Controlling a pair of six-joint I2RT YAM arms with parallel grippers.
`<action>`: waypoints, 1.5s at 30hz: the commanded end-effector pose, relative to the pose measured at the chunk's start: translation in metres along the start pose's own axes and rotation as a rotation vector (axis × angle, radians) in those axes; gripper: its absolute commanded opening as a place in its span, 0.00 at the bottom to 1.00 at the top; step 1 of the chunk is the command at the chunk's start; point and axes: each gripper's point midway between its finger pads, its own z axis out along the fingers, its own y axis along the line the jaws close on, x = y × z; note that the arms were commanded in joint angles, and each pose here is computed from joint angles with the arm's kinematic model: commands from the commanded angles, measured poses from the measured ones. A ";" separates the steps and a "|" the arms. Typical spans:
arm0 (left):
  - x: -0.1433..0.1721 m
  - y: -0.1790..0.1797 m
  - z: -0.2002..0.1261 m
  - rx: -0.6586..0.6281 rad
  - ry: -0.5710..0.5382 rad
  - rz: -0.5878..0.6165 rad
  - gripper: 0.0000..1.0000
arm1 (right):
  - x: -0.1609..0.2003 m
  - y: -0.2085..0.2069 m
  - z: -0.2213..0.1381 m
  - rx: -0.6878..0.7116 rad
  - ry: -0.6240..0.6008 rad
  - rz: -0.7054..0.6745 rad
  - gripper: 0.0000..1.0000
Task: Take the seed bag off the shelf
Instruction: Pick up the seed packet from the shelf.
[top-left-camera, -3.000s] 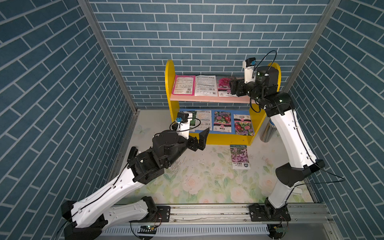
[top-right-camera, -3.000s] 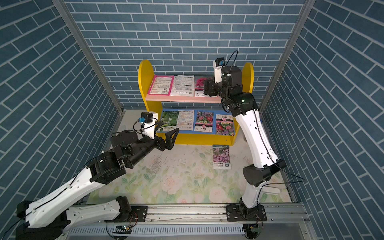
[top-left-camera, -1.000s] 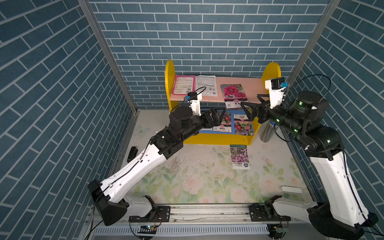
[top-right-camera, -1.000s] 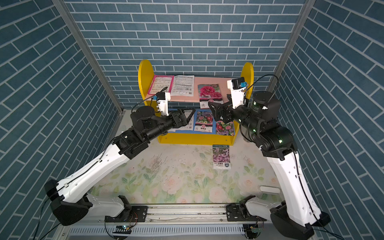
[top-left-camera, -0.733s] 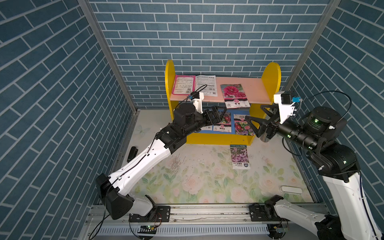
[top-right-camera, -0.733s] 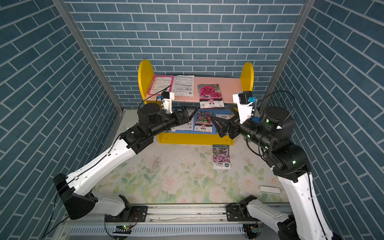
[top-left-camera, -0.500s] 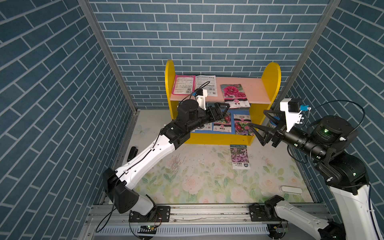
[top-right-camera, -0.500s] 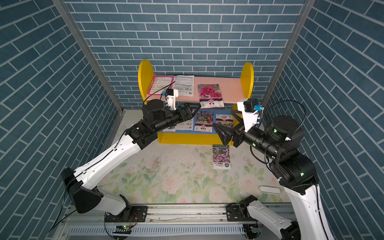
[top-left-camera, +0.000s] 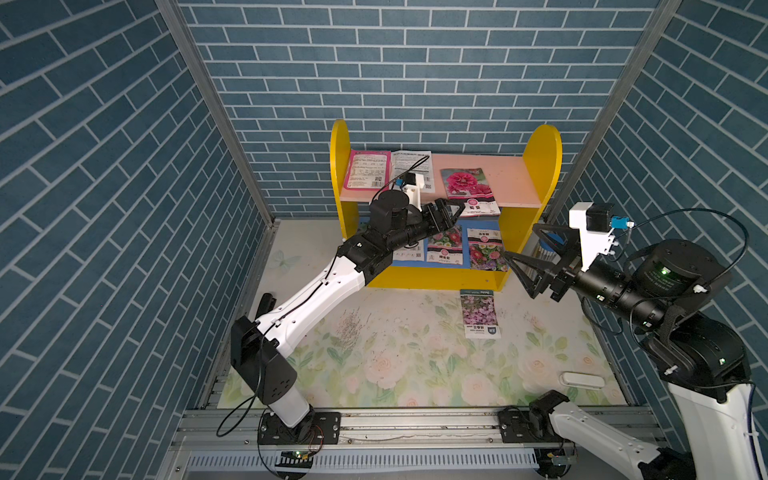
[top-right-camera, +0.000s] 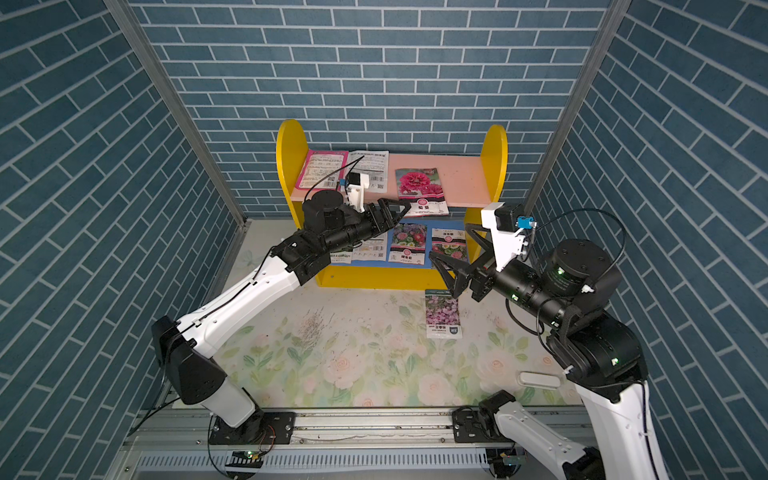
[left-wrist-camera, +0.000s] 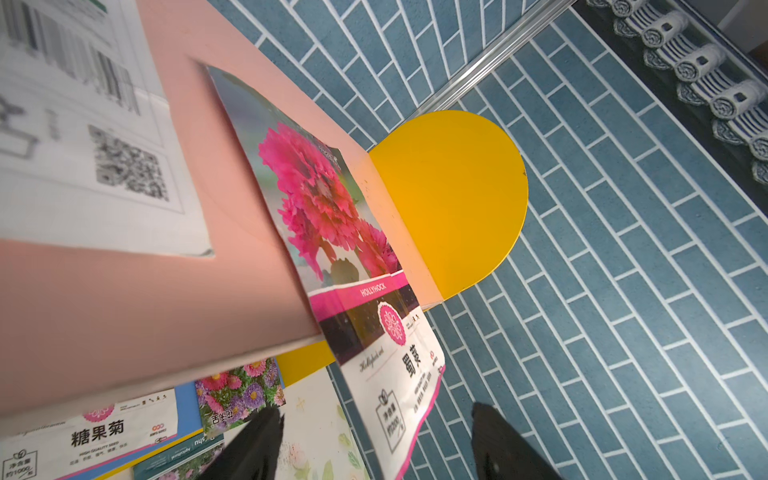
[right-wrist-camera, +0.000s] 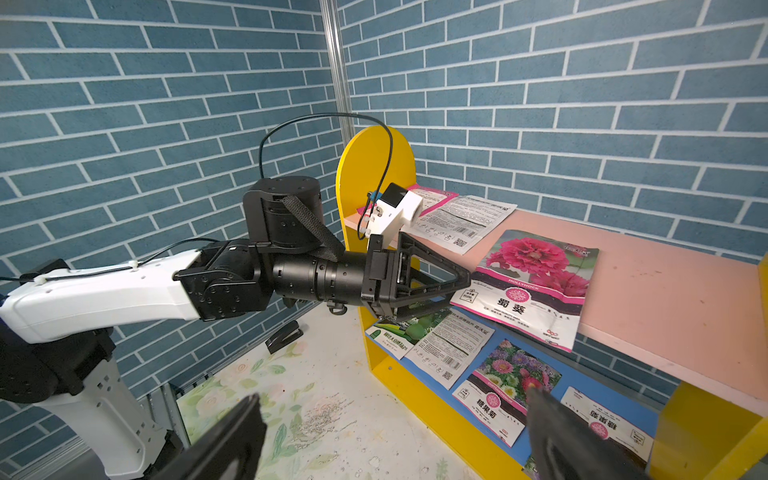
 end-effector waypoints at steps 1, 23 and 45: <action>-0.009 -0.012 0.003 0.054 -0.013 0.003 0.73 | 0.003 0.001 -0.004 0.005 0.005 -0.004 1.00; -0.009 -0.023 0.015 0.131 0.018 0.032 0.09 | 0.015 -0.008 -0.008 0.057 -0.028 0.032 0.97; 0.040 -0.089 -0.114 0.445 0.084 0.425 0.00 | 0.016 0.015 0.028 -0.184 -0.176 0.151 0.89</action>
